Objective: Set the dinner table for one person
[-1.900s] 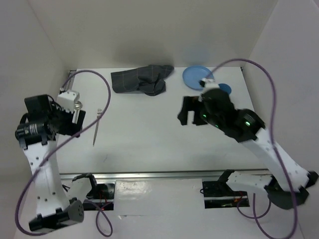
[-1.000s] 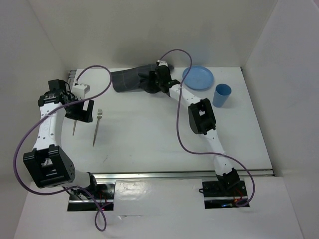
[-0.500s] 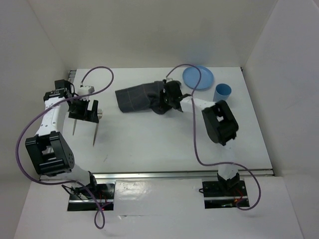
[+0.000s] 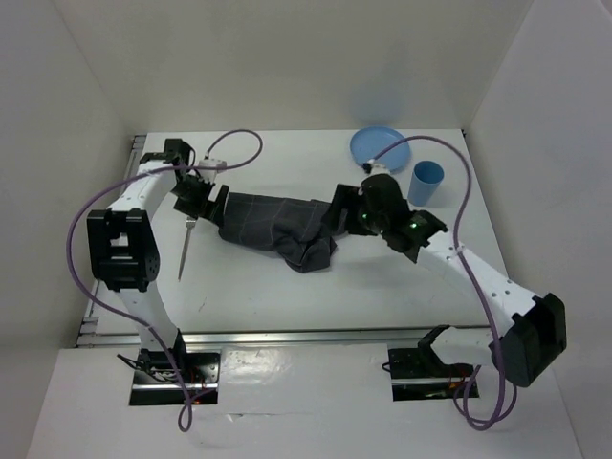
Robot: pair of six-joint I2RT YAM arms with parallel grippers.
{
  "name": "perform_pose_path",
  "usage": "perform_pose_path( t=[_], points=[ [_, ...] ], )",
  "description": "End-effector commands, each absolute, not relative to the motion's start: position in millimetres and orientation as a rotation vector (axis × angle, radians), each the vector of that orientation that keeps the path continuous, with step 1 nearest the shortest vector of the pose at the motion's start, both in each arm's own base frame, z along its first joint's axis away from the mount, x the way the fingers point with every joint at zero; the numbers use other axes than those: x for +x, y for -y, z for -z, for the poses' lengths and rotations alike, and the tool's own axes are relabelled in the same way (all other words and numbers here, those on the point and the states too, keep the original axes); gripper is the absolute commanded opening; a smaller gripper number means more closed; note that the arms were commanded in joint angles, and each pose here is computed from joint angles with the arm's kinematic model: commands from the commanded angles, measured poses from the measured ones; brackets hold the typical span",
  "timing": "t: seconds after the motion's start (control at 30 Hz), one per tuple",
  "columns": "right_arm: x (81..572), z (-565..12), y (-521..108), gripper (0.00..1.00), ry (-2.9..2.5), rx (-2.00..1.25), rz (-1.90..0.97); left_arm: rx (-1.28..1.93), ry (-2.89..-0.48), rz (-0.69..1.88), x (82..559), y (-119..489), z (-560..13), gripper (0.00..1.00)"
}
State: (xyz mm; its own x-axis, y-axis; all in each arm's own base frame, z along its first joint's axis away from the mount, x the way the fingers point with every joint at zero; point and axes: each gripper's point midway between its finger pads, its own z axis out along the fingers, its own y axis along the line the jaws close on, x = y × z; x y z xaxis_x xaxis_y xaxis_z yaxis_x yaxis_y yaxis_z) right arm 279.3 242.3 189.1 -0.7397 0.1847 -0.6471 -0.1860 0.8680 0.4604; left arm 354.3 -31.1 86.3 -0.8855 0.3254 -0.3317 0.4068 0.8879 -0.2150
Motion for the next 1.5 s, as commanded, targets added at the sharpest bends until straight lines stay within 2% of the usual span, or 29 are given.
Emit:
perform_pose_path(
  t=[0.0,0.03,0.07,0.13,0.3,0.37,0.5,0.73,0.9,0.93,1.0,1.03,1.1,1.13,1.17,1.27,1.3,1.37,1.47],
  points=[
    [310.2,-197.2,-187.7,0.86,-2.288,0.184,-0.497,0.461,-2.652,0.356,420.5,26.8,-103.0,1.0],
    [327.5,-195.8,-169.8,0.86,-2.283,0.234,-0.473,0.43,-2.706,0.38,425.0,27.4,-87.0,1.0],
    [337.7,-197.3,-167.9,0.86,-2.291,0.253,-0.497,0.436,-2.662,0.381,444.4,28.6,-99.0,1.0],
    [361.5,-164.8,-146.6,0.87,-2.379,0.352,-0.452,0.438,-2.681,0.41,453.7,35.2,-93.7,1.0],
    [412.0,-122.7,-133.7,0.87,-2.445,0.483,-0.548,0.452,-2.651,0.42,493.2,52.0,-70.2,1.0],
    [432.4,-127.0,-135.0,0.87,-2.423,0.483,-0.563,0.444,-2.614,0.415,508.2,58.2,-71.1,1.0],
    [447.8,-89.4,-132.1,0.87,-2.513,0.529,-0.513,0.491,-2.618,0.451,516.1,78.3,-57.3,1.0],
    [445.3,-55.4,-147.8,0.9,-2.581,0.642,-0.616,0.53,-2.767,0.428,491.9,79.7,-9.9,0.99],
    [439.0,-35.4,-157.1,0.9,-2.644,0.669,-0.639,0.53,-2.792,0.47,486.0,83.2,-0.5,0.73],
    [434.9,-31.2,-156.7,0.9,-2.655,0.69,-0.636,0.544,-2.784,0.487,485.9,85.1,-1.1,0.58],
    [435.9,-27.9,-157.7,0.88,-2.639,0.722,-0.649,0.548,-2.764,0.516,486.6,89.1,-8.0,0.44],
    [433.9,-23.2,-153.3,0.82,-2.639,0.75,-0.645,0.549,-2.758,0.53,485.0,90.7,-11.2,0.25],
    [440.4,-23.2,-149.4,0.7,-2.604,0.782,-0.659,0.55,-2.755,0.529,483.9,90.7,-16.8,0.02],
    [444.4,-19.3,-143.2,0.62,-2.592,0.818,-0.659,0.549,-2.75,0.512,485.1,89.0,-20.5,0.0],
    [445.7,-17.3,-145.4,0.45,-2.592,0.812,-0.676,0.551,-2.729,0.505,487.0,89.1,-30.6,0.0],
    [450.9,-19.7,-139.6,0.15,-2.574,0.824,-0.666,0.565,-2.707,0.464,484.9,85.0,-46.6,0.0],
    [449.3,-18.0,-137.6,0.02,-2.583,0.817,-0.647,0.577,-2.675,0.437,485.3,82.8,-66.3,0.0],
    [446.6,-22.0,-133.9,0.0,-2.575,0.822,-0.622,0.576,-2.647,0.412,481.5,80.8,-85.4,0.0],
    [449.9,-69.6,-121.8,0.0,-2.492,0.72,-0.588,0.591,-2.534,0.375,469.6,79.6,-149.9,0.0]
  ],
)
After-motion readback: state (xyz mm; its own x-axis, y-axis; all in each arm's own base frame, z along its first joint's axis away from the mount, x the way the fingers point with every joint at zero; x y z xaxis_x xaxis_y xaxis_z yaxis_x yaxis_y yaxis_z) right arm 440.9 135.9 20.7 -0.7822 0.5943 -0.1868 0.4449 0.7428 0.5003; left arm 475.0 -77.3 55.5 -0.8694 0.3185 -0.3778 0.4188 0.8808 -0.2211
